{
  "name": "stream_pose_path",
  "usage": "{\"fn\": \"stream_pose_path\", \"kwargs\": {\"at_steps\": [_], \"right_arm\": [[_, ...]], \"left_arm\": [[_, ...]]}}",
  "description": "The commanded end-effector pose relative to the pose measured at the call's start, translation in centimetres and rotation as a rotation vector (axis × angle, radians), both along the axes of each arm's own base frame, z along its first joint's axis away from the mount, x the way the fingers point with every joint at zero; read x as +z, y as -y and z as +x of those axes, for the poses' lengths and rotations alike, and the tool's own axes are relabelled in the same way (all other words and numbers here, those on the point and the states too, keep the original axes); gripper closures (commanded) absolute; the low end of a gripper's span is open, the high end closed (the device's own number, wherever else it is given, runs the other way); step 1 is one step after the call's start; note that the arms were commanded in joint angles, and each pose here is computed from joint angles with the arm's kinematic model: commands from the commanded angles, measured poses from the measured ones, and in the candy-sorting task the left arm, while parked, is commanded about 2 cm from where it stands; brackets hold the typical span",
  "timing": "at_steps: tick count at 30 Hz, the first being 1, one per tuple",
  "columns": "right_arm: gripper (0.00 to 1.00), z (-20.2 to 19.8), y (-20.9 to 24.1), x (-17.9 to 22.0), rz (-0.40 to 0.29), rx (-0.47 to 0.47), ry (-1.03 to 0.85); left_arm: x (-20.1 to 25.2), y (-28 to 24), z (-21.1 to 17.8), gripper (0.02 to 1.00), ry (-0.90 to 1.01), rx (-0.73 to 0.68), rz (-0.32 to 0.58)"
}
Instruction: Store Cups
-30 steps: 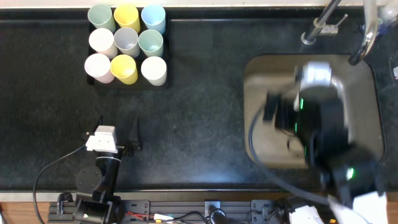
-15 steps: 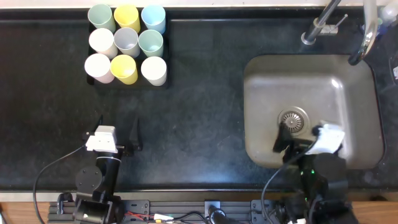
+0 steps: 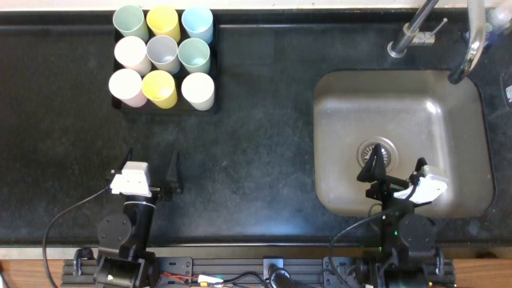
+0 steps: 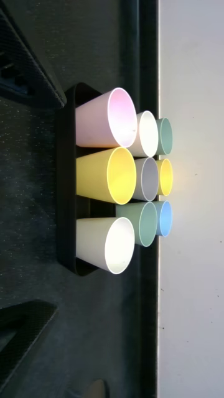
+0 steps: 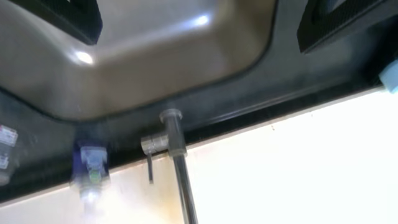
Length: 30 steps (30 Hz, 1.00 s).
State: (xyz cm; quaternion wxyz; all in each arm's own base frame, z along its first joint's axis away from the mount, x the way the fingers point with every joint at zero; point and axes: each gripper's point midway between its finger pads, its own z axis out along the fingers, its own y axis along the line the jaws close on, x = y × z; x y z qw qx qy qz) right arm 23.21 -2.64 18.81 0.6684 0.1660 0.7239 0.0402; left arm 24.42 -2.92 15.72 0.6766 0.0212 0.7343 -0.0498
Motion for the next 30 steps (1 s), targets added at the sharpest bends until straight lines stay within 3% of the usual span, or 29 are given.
{"fn": "stream_pose_path", "kwargs": {"at_steps": [1, 5, 30], "right_arm": [[0.003, 0.68, -0.13, -0.86, 0.005, 0.004, 0.049], [0.005, 1.22, -0.15, -0.92, 0.008, 0.004, 0.12], [0.005, 1.28, -0.36, -1.16, 0.008, 0.016, 0.114]], "left_arm": [[0.01, 0.27, -0.05, 0.02, 0.005, -0.014, -0.006], [0.01, 0.27, -0.04, 0.02, 0.005, -0.014, -0.006], [0.02, 0.27, -0.05, 0.02, 0.005, -0.014, -0.006]]}}
